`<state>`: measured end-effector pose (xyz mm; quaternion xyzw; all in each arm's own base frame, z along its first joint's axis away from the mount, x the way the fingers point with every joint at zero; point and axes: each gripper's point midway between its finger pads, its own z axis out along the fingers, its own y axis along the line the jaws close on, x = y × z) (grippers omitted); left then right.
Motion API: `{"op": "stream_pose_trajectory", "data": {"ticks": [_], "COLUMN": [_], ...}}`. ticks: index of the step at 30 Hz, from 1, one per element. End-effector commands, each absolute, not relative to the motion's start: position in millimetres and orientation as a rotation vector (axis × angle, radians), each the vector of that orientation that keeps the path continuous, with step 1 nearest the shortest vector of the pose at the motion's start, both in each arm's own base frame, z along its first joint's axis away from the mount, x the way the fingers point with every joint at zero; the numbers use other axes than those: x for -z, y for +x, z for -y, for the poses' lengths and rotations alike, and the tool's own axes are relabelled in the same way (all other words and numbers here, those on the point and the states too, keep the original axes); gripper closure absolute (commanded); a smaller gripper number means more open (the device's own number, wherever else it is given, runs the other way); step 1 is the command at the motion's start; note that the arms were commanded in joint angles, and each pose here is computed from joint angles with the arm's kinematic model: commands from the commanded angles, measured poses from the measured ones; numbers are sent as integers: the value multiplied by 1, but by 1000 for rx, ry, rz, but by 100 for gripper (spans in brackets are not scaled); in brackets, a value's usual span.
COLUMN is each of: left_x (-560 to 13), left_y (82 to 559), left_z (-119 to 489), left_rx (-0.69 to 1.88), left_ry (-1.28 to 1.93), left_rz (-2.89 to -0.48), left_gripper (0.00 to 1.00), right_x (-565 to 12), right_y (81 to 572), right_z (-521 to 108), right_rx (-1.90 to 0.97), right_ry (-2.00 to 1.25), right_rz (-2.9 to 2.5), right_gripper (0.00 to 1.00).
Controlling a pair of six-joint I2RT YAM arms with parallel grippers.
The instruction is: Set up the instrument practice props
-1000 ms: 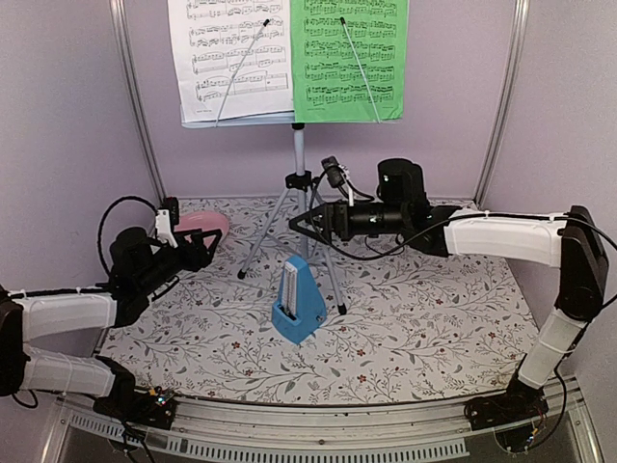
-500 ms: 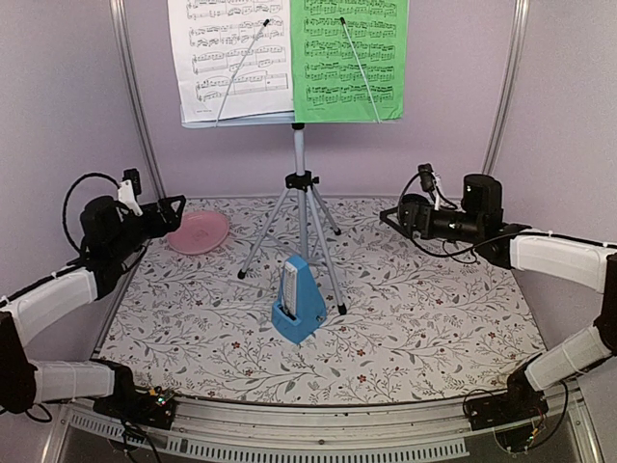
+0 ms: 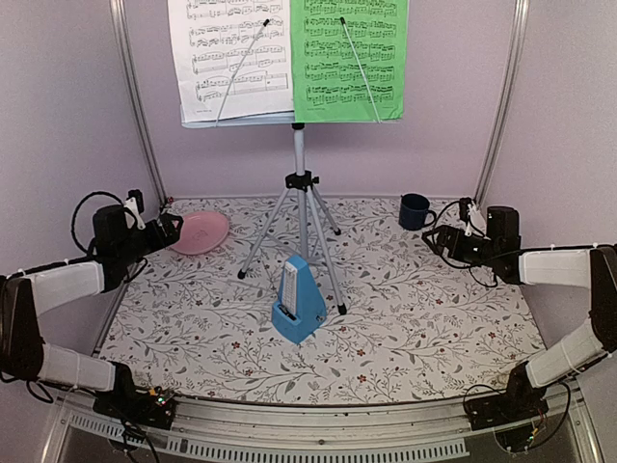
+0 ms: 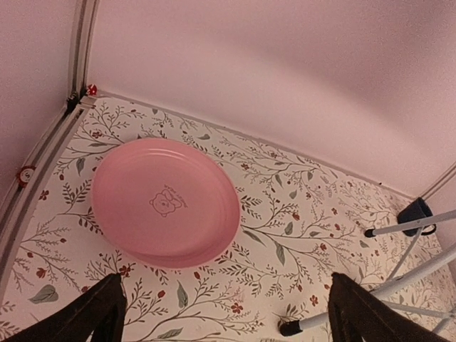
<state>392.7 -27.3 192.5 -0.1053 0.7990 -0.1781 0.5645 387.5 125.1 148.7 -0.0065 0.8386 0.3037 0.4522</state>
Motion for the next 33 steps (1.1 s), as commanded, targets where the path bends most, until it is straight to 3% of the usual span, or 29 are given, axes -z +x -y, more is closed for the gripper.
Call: {"op": "stream_pose_trajectory", "data": {"ticks": [1,17,33], "left_x": [-160,-123,-134], "left_y": [389,377,378], "left_z": [29,48,58], "left_rx": [455,394,383], "left_ry": [-283,-192,-159], "left_rz": [-1948,-2008,-1982], "left_gripper": [1,1,0], "right_x": [-125,-113,-118], "right_y": [394,384,381], "right_z": [-112,-106,-108], "right_rx": [-653,-660,-677], "right_ry": [31,75,62], "right_rz": [-2083,-2007,-1970], "right_gripper": [1,1,1]}}
